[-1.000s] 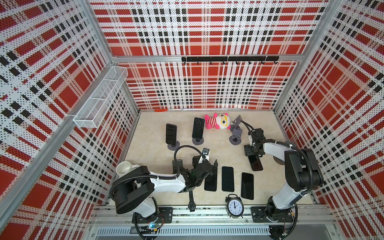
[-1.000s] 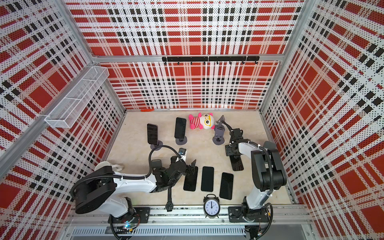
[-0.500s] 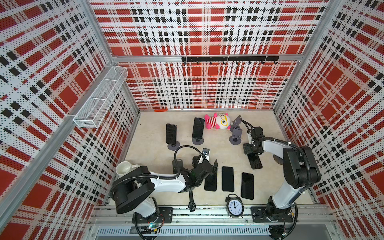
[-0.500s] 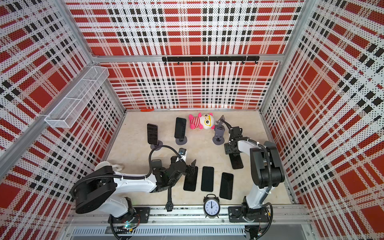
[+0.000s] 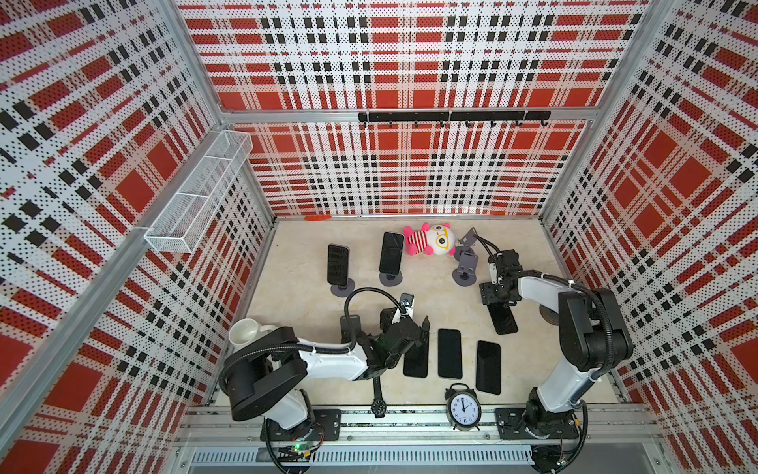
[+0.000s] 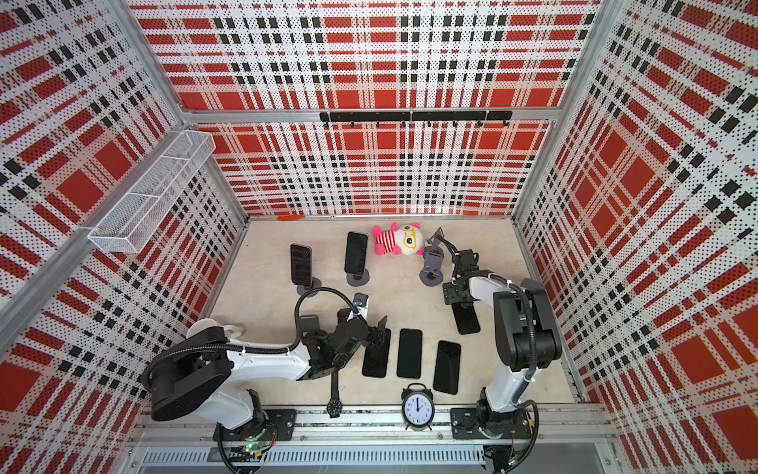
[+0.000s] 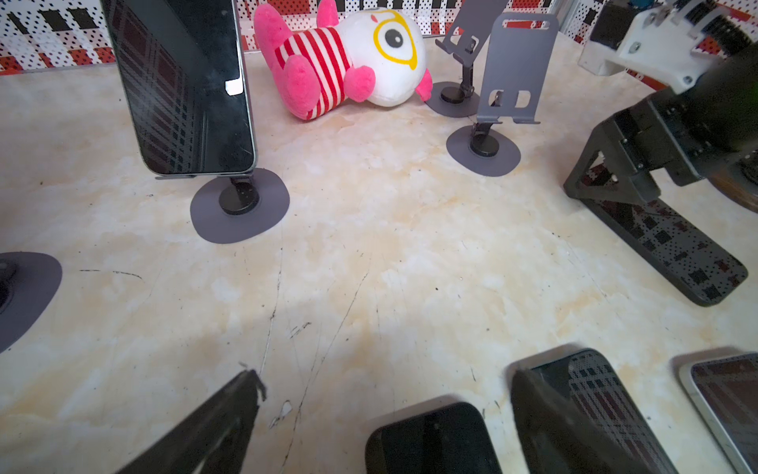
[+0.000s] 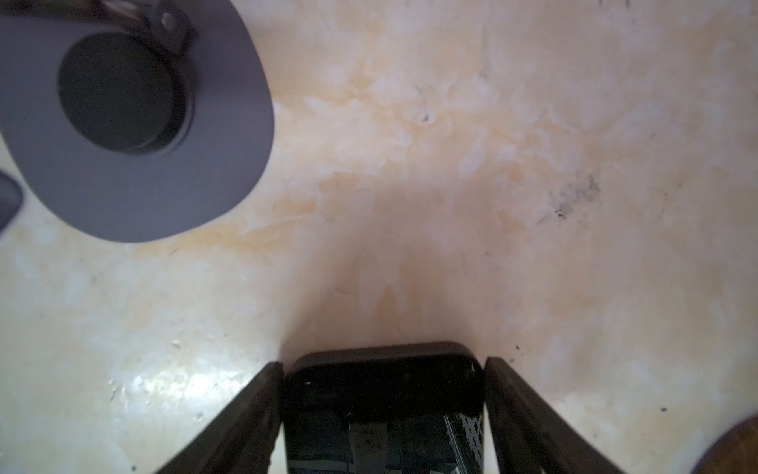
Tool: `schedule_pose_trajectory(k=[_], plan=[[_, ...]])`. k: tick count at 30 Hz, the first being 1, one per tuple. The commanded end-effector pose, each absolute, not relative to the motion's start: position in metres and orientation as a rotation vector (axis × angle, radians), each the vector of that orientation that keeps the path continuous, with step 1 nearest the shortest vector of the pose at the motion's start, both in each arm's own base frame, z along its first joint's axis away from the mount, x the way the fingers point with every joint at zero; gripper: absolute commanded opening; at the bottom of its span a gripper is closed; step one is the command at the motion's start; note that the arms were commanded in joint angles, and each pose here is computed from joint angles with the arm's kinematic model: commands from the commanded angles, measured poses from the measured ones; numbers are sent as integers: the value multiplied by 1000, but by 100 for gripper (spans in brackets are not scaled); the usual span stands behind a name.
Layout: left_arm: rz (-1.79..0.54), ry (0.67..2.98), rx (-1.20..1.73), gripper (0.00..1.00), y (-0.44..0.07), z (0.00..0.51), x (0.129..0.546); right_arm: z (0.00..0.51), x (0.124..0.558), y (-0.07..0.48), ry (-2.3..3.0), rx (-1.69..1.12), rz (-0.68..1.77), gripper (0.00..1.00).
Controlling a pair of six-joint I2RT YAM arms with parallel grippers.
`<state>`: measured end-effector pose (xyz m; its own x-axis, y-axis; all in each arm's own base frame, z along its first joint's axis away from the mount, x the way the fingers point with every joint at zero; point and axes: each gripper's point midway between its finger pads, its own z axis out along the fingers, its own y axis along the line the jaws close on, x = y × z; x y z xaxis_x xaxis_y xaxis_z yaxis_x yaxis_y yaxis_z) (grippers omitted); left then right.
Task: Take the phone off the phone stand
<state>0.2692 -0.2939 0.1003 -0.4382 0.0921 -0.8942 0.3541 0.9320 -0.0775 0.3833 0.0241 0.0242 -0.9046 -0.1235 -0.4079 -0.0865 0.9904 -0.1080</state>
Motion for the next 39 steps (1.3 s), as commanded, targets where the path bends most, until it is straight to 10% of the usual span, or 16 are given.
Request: schedule_pose_trajectory(k=[1,20,39], plan=[[-298,1997,306,98,-295,105,275,4,360,16,2820,-175,-156,79],[-520,1893,216,98,-302,247,278,132,398,35,2424,4,57,89],[-536,1822,-38,98,-196,325,331,243,373,121,2019,-185,201,95]])
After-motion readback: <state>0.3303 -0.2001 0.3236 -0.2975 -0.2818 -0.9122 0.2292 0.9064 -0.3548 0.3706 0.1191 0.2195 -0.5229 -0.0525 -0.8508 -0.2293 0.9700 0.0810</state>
